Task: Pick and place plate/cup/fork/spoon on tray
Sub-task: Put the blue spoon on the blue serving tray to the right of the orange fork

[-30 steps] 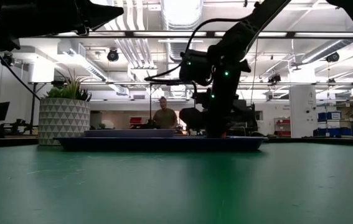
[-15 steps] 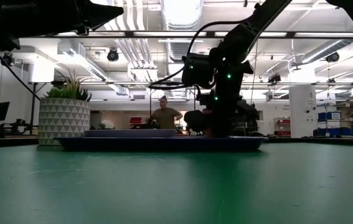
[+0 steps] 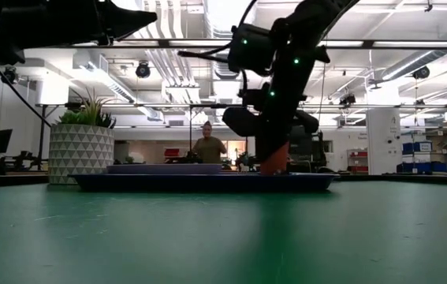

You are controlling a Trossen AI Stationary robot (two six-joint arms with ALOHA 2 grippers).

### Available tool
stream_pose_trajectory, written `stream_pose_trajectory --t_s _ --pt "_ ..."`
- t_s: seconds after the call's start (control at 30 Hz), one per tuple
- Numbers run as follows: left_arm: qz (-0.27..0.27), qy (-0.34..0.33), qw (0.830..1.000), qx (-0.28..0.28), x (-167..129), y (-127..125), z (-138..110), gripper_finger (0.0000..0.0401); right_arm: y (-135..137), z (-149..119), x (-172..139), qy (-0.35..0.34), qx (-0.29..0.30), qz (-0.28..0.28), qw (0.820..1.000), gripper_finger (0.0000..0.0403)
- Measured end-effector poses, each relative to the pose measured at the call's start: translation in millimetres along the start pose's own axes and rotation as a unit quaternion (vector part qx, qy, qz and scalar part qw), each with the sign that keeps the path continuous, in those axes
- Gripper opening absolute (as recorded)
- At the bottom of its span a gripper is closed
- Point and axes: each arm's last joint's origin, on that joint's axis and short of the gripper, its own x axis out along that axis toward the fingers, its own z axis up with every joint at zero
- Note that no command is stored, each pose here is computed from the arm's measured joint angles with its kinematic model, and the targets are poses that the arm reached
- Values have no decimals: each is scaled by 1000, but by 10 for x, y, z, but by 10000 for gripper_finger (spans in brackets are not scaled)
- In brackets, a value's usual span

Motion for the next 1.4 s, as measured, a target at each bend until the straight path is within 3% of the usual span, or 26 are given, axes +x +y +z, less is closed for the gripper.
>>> stream_pose_trajectory --t_s 0.2,0.4,0.7,0.9,1.13,1.4 --pt "-3 13 1000 -28 -1 -10 -24 0 84 -258 -7 65 -19 32 997 8" --pt "-7 23 999 -46 -2 -21 -45 0 -35 -406 -59 126 -24 -29 991 9" --pt "-10 29 998 -45 -3 -26 -58 0 -38 -364 -78 101 -11 -42 994 8" --pt "-11 32 998 -45 -4 -30 -63 0 84 -368 -21 97 -5 25 995 9" --pt "-14 38 998 -43 -6 -36 -75 0 -8 -459 -4 129 -8 -16 992 9" --pt "-12 32 998 -43 0 -27 -54 0 3 -419 -68 118 -1 0 993 9"
